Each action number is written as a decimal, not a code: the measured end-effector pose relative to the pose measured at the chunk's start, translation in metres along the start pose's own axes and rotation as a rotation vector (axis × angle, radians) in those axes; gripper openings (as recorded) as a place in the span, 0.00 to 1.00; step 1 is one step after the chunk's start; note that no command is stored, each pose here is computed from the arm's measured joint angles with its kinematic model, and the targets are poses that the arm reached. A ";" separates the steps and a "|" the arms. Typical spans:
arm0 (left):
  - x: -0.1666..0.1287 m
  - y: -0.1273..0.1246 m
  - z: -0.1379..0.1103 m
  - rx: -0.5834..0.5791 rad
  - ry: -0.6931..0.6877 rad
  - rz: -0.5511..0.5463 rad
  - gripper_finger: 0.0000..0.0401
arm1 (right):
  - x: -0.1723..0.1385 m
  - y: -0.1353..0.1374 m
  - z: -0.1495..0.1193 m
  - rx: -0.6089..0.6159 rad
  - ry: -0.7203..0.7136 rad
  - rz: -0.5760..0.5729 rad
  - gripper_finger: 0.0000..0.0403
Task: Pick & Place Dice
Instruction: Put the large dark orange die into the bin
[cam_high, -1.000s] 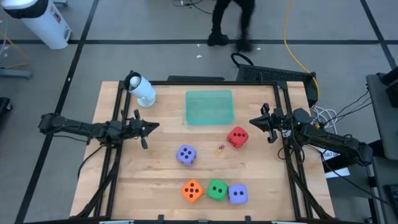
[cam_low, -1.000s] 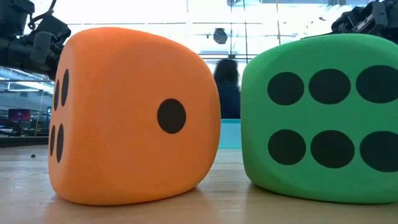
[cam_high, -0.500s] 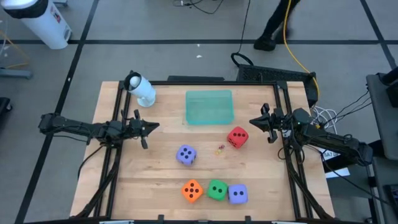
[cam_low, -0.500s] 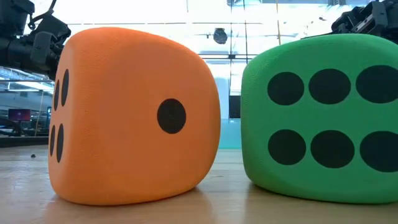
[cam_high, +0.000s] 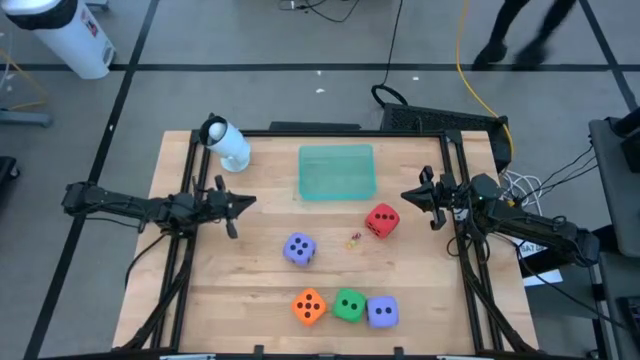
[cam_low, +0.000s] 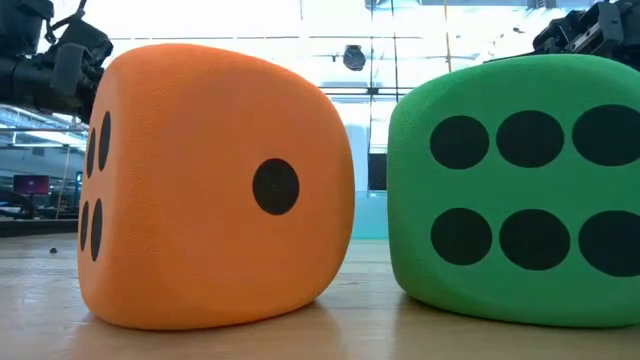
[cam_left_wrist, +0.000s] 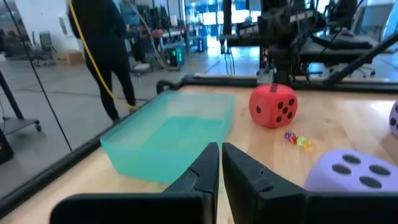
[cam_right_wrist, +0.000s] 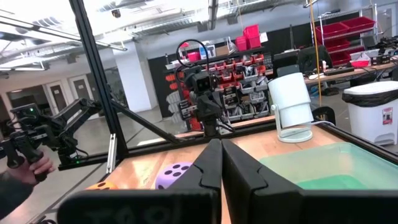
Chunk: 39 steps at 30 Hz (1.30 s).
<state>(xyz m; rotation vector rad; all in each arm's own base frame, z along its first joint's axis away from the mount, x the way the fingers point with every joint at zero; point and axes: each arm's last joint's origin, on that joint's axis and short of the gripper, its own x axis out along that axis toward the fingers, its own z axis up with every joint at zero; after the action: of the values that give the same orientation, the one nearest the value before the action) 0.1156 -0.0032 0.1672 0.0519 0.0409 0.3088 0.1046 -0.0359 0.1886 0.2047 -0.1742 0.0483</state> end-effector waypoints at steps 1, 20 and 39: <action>0.000 0.000 0.002 0.014 -0.019 0.001 0.08 | 0.000 0.000 0.000 0.000 0.000 0.000 0.00; -0.001 0.000 0.016 -0.078 -0.140 -0.041 0.08 | 0.000 0.002 0.008 -0.005 -0.086 -0.001 0.00; 0.004 0.002 0.030 -0.171 -0.112 -0.105 0.08 | 0.002 -0.003 -0.003 -0.187 0.020 -0.036 0.00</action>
<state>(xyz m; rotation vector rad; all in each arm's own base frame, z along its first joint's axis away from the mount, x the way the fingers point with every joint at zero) 0.1198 -0.0014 0.1976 -0.1027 -0.0937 0.2029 0.1069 -0.0379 0.1859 0.0213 -0.1539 -0.0018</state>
